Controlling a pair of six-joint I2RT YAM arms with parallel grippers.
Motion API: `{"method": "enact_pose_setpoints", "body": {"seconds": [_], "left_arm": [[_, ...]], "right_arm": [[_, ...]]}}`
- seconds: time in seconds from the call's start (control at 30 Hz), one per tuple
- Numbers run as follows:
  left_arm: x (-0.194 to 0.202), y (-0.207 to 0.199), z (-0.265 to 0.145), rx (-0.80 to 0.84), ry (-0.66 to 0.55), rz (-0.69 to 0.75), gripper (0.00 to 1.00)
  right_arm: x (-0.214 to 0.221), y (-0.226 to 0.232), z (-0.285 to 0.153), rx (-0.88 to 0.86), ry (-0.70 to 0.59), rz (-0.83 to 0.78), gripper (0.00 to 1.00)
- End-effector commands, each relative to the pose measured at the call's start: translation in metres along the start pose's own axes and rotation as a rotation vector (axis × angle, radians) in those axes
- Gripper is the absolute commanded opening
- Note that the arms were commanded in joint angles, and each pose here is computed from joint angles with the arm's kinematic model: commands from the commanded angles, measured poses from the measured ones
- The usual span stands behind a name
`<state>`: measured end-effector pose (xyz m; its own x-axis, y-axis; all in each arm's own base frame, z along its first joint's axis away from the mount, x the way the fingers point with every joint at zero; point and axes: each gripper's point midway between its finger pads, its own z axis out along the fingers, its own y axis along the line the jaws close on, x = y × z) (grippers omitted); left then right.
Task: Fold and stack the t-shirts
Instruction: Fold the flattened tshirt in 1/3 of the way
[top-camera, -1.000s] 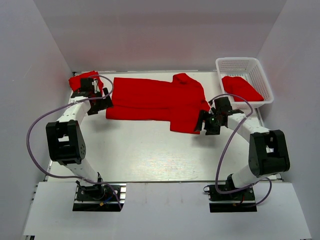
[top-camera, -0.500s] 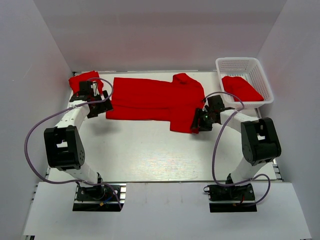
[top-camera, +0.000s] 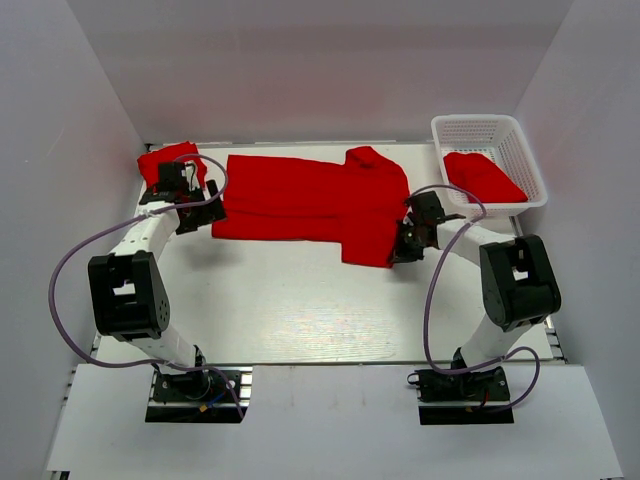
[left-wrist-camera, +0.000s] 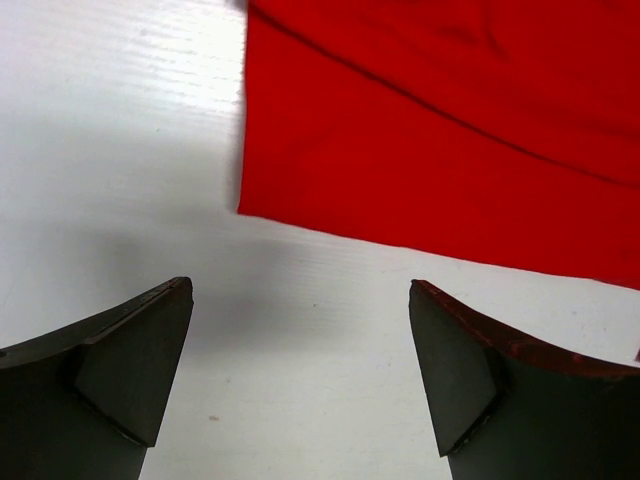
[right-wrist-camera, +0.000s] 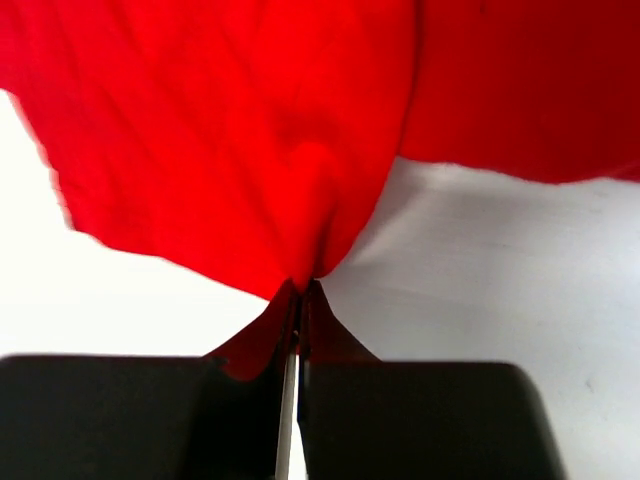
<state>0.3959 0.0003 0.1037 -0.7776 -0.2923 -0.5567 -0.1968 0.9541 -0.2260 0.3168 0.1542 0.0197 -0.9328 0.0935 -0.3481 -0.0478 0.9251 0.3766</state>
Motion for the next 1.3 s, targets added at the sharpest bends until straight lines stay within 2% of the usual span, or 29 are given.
{"method": "enact_pose_setpoints", "body": {"seconds": [0.0,0.07,0.2,0.53,0.63,0.67,0.73,0.9,0.97,1.1,1.27], "left_arm": [[-0.016,-0.021,-0.005,0.116,-0.084,0.082,0.99],[-0.017,-0.024,-0.004,0.14,-0.093,0.096,0.97],[-0.017,-0.03,0.006,0.184,-0.101,0.12,0.96],[-0.01,-0.036,0.024,0.237,-0.075,0.12,0.95],[-0.007,-0.035,0.03,0.243,-0.064,0.13,0.95],[-0.007,-0.035,0.033,0.244,-0.065,0.131,0.95],[-0.005,-0.034,0.036,0.242,-0.057,0.129,0.95],[-0.003,-0.035,0.043,0.249,-0.046,0.127,0.95],[0.0,-0.035,0.047,0.256,-0.034,0.134,0.95],[-0.003,-0.035,0.051,0.256,-0.032,0.134,0.95],[-0.003,-0.036,0.06,0.262,-0.017,0.131,0.95]], "right_arm": [[-0.064,0.033,-0.04,-0.044,-0.158,-0.058,0.0],[-0.076,0.039,-0.047,-0.05,-0.161,-0.074,0.0],[-0.138,0.07,-0.079,-0.088,-0.273,-0.118,0.0],[-0.233,0.082,-0.06,-0.102,-0.381,-0.117,0.0],[-0.246,0.081,-0.042,-0.118,-0.374,-0.112,0.0],[-0.261,0.088,-0.05,-0.141,-0.415,-0.119,0.0],[-0.261,0.085,-0.03,-0.153,-0.387,-0.107,0.0],[-0.285,0.087,-0.016,-0.171,-0.452,-0.119,0.0],[-0.291,0.087,-0.015,-0.17,-0.474,-0.103,0.0],[-0.322,0.101,-0.033,-0.207,-0.598,-0.107,0.0],[-0.342,0.11,-0.04,-0.238,-0.661,-0.117,0.0]]}}
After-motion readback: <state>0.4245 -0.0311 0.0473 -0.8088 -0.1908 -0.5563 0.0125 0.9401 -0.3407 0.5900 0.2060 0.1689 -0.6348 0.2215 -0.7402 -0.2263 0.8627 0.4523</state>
